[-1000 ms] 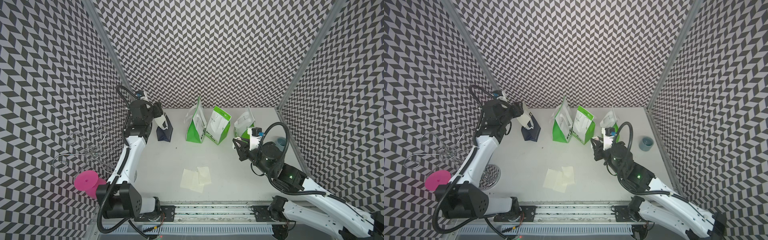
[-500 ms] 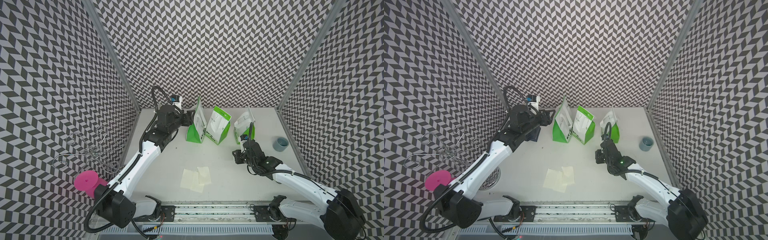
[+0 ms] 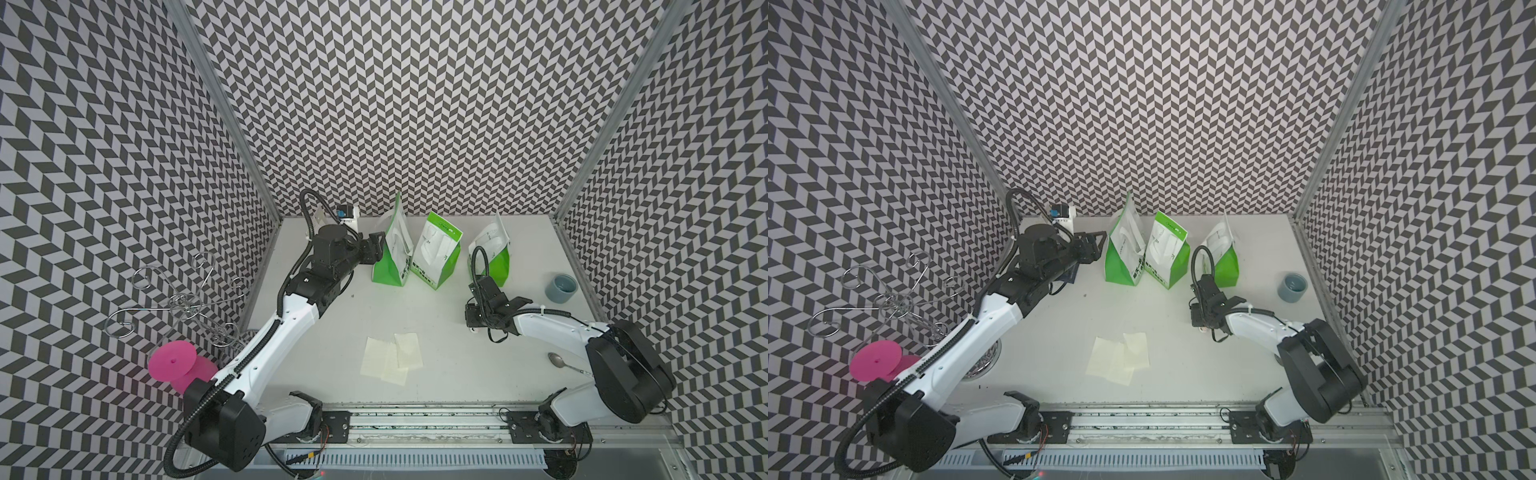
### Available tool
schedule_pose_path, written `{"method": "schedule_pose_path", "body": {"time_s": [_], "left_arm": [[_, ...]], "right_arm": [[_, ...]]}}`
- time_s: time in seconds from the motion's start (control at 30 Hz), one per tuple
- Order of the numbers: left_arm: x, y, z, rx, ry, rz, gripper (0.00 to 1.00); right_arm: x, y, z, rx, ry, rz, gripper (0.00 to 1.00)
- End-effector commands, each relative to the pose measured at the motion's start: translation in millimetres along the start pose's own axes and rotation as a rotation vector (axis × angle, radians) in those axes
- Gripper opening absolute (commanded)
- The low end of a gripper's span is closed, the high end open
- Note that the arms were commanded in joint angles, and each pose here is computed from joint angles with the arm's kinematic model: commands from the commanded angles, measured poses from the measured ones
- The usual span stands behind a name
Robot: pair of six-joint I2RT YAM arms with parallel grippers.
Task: Staple the receipts to the bags
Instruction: Place the stapler at the center of the board, then pick up the takeout bag at the center of the board.
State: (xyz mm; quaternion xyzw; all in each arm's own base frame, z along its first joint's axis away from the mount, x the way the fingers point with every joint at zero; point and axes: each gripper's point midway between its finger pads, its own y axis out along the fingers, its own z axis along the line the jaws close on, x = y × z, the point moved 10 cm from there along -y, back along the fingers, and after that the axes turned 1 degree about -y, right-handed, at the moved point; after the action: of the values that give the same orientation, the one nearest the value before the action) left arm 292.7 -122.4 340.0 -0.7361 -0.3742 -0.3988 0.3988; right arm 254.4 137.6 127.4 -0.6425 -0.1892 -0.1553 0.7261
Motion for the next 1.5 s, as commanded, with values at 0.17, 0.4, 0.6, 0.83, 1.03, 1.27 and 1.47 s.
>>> {"method": "schedule_pose_path", "body": {"time_s": [0.17,0.4,0.6,0.83,1.03,1.27,1.47], "left_arm": [[-25,-13,11,-0.019,-0.131,-0.028,0.72],[-66,-36,26,-0.013,-0.257,-0.03,0.91],[-105,-54,37,-0.02,-0.328,-0.003,0.92],[-132,-77,44,-0.003,-0.346,0.003,0.92],[-138,-89,46,-0.014,-0.351,-0.005,0.92],[-134,-100,42,-0.049,-0.35,-0.023,0.92],[-128,-105,39,-0.068,-0.344,-0.037,0.92]], "right_arm": [[25,-34,8,0.08,0.04,-0.158,0.72],[40,-124,70,0.268,-0.072,-0.441,0.86],[70,-188,142,0.467,-0.128,-0.668,0.88],[120,-185,203,0.505,-0.036,-0.76,0.89],[158,-150,242,0.422,0.023,-0.742,0.88],[180,-105,247,0.322,0.065,-0.685,0.8],[178,-84,255,0.341,-0.022,-0.649,0.66]]}}
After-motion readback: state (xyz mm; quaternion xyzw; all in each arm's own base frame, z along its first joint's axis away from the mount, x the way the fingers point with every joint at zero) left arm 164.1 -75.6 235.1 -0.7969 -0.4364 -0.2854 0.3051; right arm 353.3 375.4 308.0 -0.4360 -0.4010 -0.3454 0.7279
